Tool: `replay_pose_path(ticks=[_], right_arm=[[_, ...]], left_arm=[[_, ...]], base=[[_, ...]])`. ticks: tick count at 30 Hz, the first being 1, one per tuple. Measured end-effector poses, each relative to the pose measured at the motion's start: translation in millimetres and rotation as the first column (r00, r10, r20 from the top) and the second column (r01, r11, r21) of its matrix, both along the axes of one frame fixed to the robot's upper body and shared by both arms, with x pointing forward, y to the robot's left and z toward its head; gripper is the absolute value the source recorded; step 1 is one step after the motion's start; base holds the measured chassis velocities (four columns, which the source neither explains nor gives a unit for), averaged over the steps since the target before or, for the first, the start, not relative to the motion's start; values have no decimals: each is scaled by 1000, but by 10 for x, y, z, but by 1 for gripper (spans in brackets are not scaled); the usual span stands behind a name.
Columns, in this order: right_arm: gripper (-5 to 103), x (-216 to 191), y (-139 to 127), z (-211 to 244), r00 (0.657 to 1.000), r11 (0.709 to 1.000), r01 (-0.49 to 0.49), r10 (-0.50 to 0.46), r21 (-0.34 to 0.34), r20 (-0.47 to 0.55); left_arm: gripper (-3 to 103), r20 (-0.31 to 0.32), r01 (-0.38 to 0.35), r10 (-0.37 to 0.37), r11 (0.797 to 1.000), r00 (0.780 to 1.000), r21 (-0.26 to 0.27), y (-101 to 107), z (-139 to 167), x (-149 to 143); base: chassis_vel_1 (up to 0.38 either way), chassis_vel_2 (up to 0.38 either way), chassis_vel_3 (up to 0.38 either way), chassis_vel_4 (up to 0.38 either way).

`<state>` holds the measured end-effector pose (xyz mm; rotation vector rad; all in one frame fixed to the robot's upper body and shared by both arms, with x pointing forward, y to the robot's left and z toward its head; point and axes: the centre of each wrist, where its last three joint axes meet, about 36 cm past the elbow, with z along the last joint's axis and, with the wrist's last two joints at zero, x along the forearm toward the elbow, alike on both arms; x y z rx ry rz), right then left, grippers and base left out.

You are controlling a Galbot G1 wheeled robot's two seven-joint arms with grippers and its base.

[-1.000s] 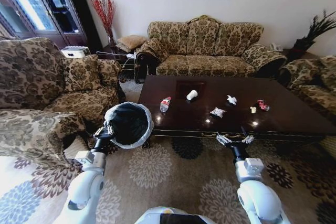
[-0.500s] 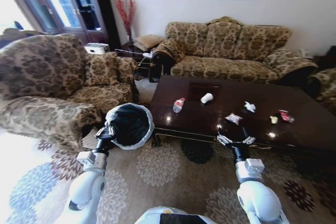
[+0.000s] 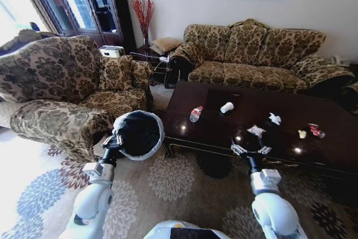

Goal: Move to the front of the table and place the trash on the table into the trash bin.

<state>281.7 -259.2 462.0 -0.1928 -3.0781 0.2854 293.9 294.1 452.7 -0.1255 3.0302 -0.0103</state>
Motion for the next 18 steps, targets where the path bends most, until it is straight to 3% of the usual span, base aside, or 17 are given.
replay_pose_path(ticks=[14,18], right_arm=[[100,85,-16,-67,1000,1000,-9,8,-14,-27],[100,254,-51,-171,999,999,-21,22,28,-36]], left_arm=[[3,-1,-2,2,1000,1000,-3,4,-35,27],[3,0,-3,3,1000,1000,-1,13,-43,29]], base=[[-253,250,268,-238],[-111,91,77,-68]])
